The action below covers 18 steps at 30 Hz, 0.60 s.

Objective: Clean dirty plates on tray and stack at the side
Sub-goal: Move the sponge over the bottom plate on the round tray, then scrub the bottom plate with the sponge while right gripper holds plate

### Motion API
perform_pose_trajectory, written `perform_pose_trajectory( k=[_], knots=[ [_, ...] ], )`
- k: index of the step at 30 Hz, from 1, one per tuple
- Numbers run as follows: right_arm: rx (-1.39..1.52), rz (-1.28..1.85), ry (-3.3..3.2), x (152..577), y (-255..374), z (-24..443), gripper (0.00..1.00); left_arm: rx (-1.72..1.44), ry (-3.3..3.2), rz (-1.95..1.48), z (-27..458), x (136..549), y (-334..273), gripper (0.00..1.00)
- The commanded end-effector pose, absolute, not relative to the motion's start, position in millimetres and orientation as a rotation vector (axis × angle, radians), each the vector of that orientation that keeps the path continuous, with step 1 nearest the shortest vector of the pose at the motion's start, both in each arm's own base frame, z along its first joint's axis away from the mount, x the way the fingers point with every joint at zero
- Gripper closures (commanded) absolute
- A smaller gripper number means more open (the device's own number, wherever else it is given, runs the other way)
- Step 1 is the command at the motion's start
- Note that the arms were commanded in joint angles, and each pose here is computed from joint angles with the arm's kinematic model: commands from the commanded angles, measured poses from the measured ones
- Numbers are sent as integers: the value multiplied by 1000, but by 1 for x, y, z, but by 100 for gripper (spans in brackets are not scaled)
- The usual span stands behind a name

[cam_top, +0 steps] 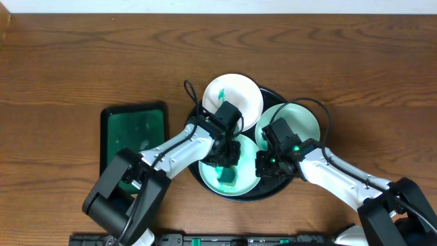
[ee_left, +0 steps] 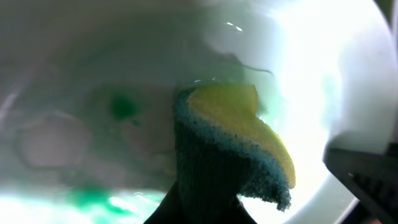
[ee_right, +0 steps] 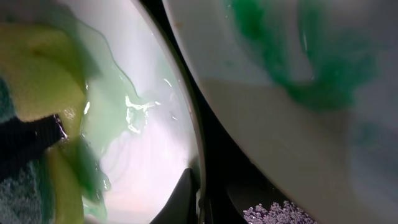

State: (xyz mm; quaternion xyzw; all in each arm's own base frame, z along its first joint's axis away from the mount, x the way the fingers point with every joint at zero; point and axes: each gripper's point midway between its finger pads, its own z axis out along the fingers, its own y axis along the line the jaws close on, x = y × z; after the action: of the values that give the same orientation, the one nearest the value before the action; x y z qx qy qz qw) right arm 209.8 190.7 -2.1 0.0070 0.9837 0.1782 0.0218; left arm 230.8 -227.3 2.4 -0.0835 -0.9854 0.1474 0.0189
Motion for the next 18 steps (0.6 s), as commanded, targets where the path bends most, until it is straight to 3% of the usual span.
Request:
perform_pose_trajectory(
  k=[1,11,18],
  knots=[
    [29,447,3158,183,176,-27,99,-194,-3172,-86,-29,245,-160,93],
    [33,430,3179,178,173,-28,99,-170,-3323,-517,-17,280,-121,93],
    [36,423,3187,177,171,-28,99,-163,-3334,-612,-13,284,-113,93]
  ],
)
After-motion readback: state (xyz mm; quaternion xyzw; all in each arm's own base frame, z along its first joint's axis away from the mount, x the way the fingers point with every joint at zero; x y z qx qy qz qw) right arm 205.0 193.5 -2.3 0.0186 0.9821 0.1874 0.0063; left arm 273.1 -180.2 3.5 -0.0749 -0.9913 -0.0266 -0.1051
